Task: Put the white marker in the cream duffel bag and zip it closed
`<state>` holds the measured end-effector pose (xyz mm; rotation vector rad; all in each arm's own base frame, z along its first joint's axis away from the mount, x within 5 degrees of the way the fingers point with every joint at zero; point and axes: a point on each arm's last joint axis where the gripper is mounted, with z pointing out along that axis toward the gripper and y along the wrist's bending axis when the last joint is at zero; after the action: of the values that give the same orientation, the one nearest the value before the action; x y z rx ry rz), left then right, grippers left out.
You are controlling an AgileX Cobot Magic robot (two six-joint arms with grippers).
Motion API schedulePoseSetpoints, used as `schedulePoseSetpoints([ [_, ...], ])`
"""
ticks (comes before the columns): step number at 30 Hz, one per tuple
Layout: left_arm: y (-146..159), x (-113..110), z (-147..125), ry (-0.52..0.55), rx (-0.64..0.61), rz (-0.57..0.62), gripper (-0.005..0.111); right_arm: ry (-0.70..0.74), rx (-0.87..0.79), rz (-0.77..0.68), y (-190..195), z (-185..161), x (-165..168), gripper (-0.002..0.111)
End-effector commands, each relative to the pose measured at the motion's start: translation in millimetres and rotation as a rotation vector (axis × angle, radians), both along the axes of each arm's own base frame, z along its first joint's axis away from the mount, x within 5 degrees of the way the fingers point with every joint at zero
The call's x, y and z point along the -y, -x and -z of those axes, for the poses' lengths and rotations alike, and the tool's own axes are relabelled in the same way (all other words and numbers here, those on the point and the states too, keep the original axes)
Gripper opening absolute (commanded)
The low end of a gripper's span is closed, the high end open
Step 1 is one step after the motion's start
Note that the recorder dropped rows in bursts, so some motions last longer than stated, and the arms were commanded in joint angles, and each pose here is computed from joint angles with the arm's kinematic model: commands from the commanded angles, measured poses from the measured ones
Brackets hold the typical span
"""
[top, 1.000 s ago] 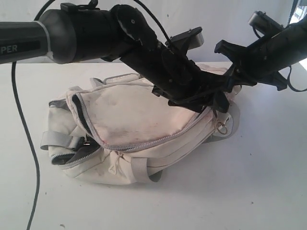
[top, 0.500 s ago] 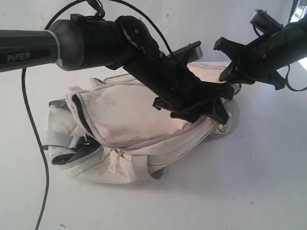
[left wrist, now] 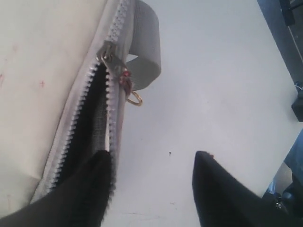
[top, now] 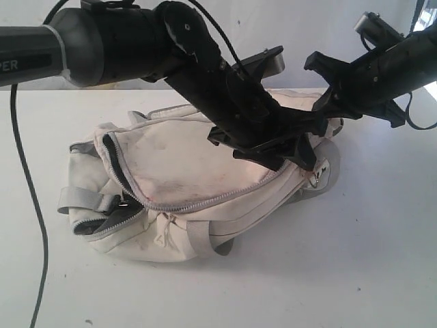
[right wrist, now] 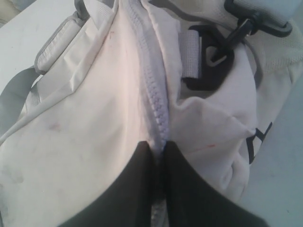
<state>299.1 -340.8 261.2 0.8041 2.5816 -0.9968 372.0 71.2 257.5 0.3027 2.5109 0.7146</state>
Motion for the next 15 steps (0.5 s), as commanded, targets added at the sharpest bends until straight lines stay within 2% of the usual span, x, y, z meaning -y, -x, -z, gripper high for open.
schedulePoseSetpoints([
  [1, -1.1, 0.0, -10.1, 0.025, 0.044, -0.022, 0.055, -0.005, 0.026, 0.025, -3.6, -3.9, 4.6, 0.000],
  [5, -1.2, -1.3, -16.2, 0.040, 0.061, -0.026, 0.055, -0.002, 0.028, 0.026, -4.2, -3.2, 4.8, 0.000],
  [8, 7.9, 3.7, -17.7, 0.070, -0.010, 0.002, 0.055, -0.002, 0.029, 0.027, -4.3, -3.3, 4.9, 0.000],
  [11, 10.7, 2.1, -24.8, 0.074, 0.022, 0.026, 0.051, -0.001, 0.032, 0.030, -4.6, -3.4, 5.0, 0.000],
  [15, 13.2, 6.9, -9.6, 0.048, 0.012, 0.018, 0.050, -0.001, 0.032, 0.030, -4.6, -3.4, 5.0, 0.000],
])
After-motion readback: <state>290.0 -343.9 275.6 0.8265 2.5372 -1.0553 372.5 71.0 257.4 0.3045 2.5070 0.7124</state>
